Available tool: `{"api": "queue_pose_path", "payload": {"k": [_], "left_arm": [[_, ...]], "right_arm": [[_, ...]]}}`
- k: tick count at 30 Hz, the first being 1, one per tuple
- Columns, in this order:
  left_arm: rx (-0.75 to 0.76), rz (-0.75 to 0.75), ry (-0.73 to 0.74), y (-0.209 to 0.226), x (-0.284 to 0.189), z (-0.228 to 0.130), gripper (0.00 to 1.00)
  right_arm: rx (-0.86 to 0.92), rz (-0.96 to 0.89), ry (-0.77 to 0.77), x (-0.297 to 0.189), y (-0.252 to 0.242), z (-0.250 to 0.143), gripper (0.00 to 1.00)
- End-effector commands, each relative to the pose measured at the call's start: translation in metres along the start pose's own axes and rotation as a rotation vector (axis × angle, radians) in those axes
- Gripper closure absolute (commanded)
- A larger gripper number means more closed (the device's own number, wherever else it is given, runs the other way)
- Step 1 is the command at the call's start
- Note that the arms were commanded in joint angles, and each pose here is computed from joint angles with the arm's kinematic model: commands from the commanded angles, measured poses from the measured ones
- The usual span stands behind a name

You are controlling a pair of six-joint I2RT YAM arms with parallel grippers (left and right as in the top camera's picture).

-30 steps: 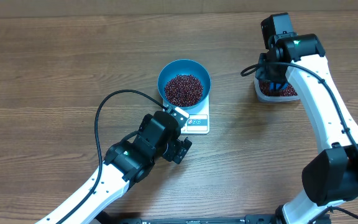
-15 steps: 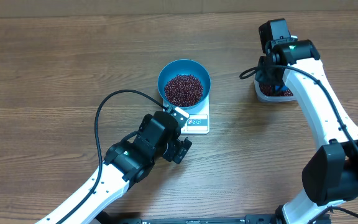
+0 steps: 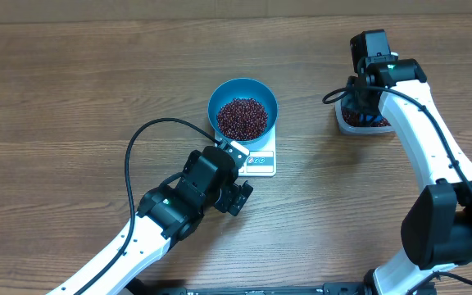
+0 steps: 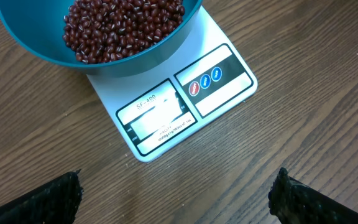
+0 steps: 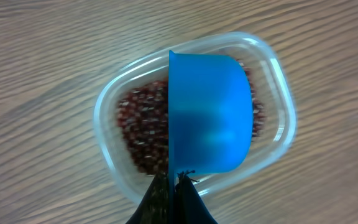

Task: Scoop item into bowl and weigh 150g on scale
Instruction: 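Move the empty scoop with the right gripper back to the bean tub, then dip the blue scoop into the bean tub and scoop beans, right gripper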

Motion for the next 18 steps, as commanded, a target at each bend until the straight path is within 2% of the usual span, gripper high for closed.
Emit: {"api": "queue_pose_path", "payload": {"k": [1, 6, 11, 18], "left_arm": [[-0.006, 0.012, 0.018, 0.001, 0.003, -0.005, 0.00], [-0.006, 0.011, 0.018, 0.001, 0.003, -0.004, 0.01], [-0.006, 0.012, 0.018, 0.001, 0.003, -0.005, 0.00], [-0.006, 0.012, 0.018, 0.001, 0.003, -0.005, 0.00]], "right_arm": [[0.000, 0.074, 0.041, 0.002, 0.009, -0.005, 0.96], [0.000, 0.091, 0.050, 0.002, 0.011, -0.005, 0.96], [-0.026, 0.188, 0.110, 0.000, 0.021, -0.012, 0.96], [-0.012, 0.217, 0.104, 0.000, 0.024, -0.009, 0.96]]}}
Point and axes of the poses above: each gripper's point midway between its finger pads, its own x axis out along the fingers, its own y axis along the line the jaws close on, z = x × y, the point moved 6 cm from there along -x, back along the fingers, and after that the axes turned 11 degrees about x, right-handed, at the moved point
